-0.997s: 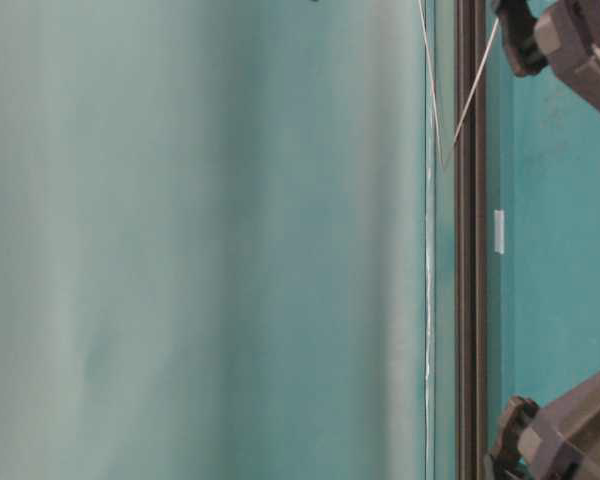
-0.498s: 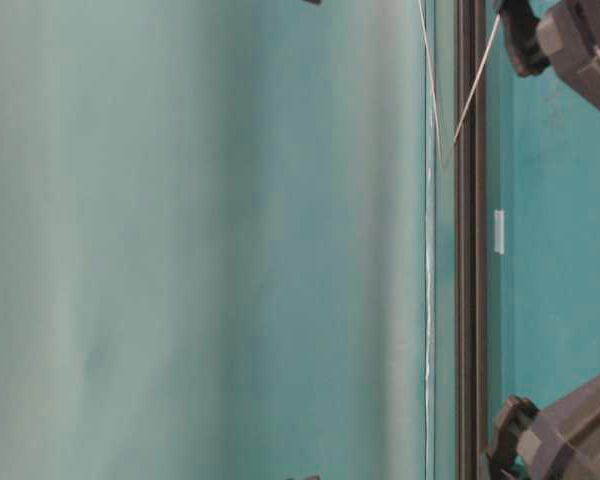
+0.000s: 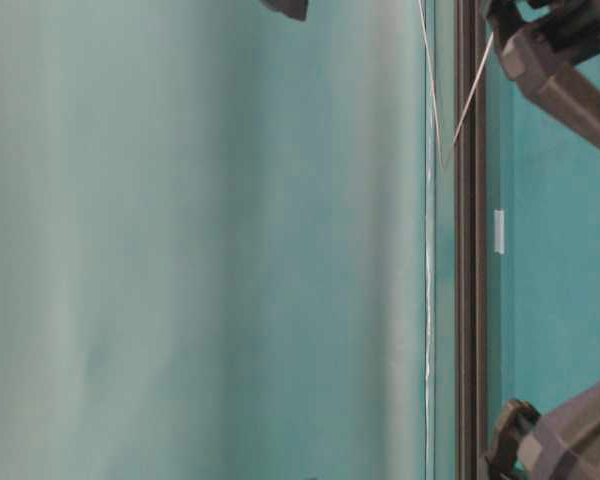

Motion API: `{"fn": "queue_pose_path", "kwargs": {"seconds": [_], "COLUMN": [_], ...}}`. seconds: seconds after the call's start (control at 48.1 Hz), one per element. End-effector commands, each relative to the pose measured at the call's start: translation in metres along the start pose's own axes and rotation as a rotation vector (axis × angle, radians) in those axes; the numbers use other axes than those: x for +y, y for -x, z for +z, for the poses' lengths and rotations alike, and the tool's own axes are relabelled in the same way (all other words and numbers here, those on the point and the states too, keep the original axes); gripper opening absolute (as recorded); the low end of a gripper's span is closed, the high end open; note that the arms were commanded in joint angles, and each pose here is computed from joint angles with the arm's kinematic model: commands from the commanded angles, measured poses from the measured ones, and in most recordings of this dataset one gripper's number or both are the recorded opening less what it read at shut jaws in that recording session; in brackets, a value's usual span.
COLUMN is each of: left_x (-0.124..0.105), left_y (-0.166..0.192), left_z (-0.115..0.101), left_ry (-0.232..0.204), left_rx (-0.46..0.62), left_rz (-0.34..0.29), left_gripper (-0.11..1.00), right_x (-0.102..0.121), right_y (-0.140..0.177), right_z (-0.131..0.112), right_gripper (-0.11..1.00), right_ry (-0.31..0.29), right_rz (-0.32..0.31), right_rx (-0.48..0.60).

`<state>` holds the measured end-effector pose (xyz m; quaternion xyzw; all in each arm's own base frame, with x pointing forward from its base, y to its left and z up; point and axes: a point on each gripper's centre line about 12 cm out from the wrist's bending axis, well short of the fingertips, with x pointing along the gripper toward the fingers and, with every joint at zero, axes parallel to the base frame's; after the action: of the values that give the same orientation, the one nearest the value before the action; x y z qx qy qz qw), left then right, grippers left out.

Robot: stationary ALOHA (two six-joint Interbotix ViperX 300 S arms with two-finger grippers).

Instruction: Insert the wire through the hole in the metal fitting.

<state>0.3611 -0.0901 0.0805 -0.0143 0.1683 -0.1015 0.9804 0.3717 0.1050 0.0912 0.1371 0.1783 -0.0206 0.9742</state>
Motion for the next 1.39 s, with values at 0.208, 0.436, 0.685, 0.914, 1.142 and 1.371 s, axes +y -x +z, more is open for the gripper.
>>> {"fn": "queue_pose_path", "kwargs": {"seconds": [0.208, 0.436, 0.685, 0.914, 1.142, 1.371], "left_x": [-0.009, -0.007, -0.005, -0.006, -0.008, -0.008], "left_y": [0.031, 0.06, 0.084, 0.096, 0.096, 0.095], "left_z": [0.009, 0.006, 0.004, -0.004, -0.002, -0.001], "left_ry": [-0.009, -0.005, 0.02, 0.048, 0.03, 0.021], "left_rx": [0.026, 0.04, 0.057, 0.089, 0.082, 0.078], "left_rz": [-0.025, -0.023, -0.02, -0.027, -0.034, -0.035], "left_gripper": [-0.1, -0.1, -0.1, -0.1, -0.1, -0.1], "right_x": [0.006, 0.006, 0.007, 0.008, 0.008, 0.008], "right_y": [0.003, 0.005, 0.005, 0.005, 0.005, 0.004], "right_z": [0.016, 0.016, 0.015, 0.015, 0.016, 0.017], "right_gripper": [0.9, 0.9, 0.9, 0.9, 0.9, 0.9], "right_ry": [-0.016, -0.015, -0.014, -0.014, -0.015, -0.016], "right_rz": [0.018, 0.021, 0.022, 0.024, 0.025, 0.025], "right_rx": [-0.027, -0.025, -0.023, -0.021, -0.023, -0.025]}}
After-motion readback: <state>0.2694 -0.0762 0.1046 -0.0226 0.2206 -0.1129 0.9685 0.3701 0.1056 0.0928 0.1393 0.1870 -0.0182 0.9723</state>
